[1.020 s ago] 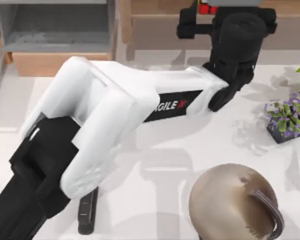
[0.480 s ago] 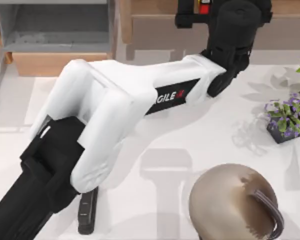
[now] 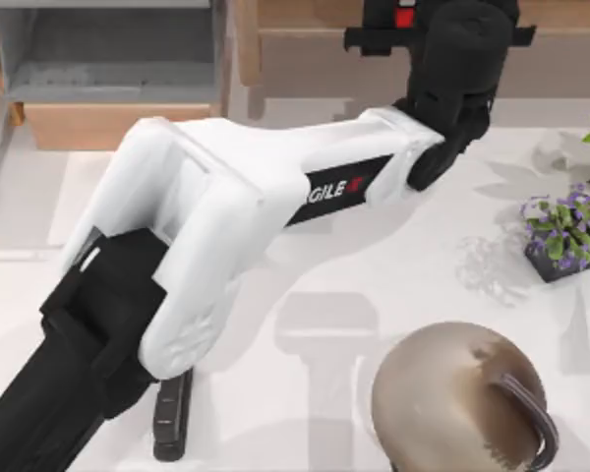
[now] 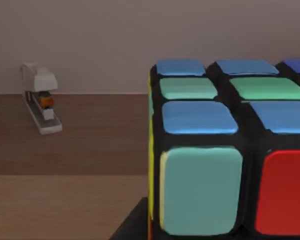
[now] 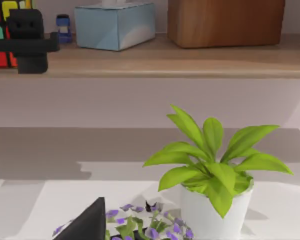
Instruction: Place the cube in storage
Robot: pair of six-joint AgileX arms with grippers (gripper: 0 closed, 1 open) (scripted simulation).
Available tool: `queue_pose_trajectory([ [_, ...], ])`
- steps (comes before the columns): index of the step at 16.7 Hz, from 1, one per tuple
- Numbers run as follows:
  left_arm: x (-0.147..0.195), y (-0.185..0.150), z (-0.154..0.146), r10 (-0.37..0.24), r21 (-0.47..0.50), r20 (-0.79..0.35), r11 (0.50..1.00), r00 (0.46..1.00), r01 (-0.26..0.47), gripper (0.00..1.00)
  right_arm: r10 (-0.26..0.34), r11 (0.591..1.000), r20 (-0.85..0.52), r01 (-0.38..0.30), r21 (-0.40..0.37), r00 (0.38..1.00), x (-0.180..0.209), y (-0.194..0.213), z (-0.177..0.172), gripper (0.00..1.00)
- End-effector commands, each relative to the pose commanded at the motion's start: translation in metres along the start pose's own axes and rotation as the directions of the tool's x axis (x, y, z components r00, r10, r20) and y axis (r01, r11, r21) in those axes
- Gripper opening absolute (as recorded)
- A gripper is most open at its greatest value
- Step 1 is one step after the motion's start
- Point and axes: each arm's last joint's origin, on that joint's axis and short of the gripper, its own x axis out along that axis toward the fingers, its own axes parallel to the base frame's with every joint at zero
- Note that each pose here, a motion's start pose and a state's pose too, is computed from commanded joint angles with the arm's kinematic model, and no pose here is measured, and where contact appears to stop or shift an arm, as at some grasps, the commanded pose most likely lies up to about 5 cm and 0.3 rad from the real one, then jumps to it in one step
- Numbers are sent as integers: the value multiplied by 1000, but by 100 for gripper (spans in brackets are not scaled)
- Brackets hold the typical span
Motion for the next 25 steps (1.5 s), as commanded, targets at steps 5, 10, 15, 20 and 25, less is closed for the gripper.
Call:
queue_pose_trajectory([
  [5, 0, 0, 0, 0, 0, 0, 1000, 1000, 0, 10, 0, 1000, 0, 0, 0, 1000, 0, 0, 0, 100],
  [10, 0, 0, 0, 0, 0, 0, 1000, 1000, 0, 0, 0, 1000, 0, 0, 0, 1000, 0, 0, 0, 100],
  [15, -2, -2, 1, -4, 0, 2, 1000, 1000, 4, 0, 0, 1000, 0, 0, 0, 1000, 0, 0, 0, 100],
  [20, -16, -2, 15, -5, 2, -1, 1000, 1000, 5, 0, 0, 1000, 0, 0, 0, 1000, 0, 0, 0, 100],
  [25, -19, 0, 20, 1, 2, 1, 1000, 1000, -1, 0, 0, 1000, 0, 0, 0, 1000, 0, 0, 0, 100],
])
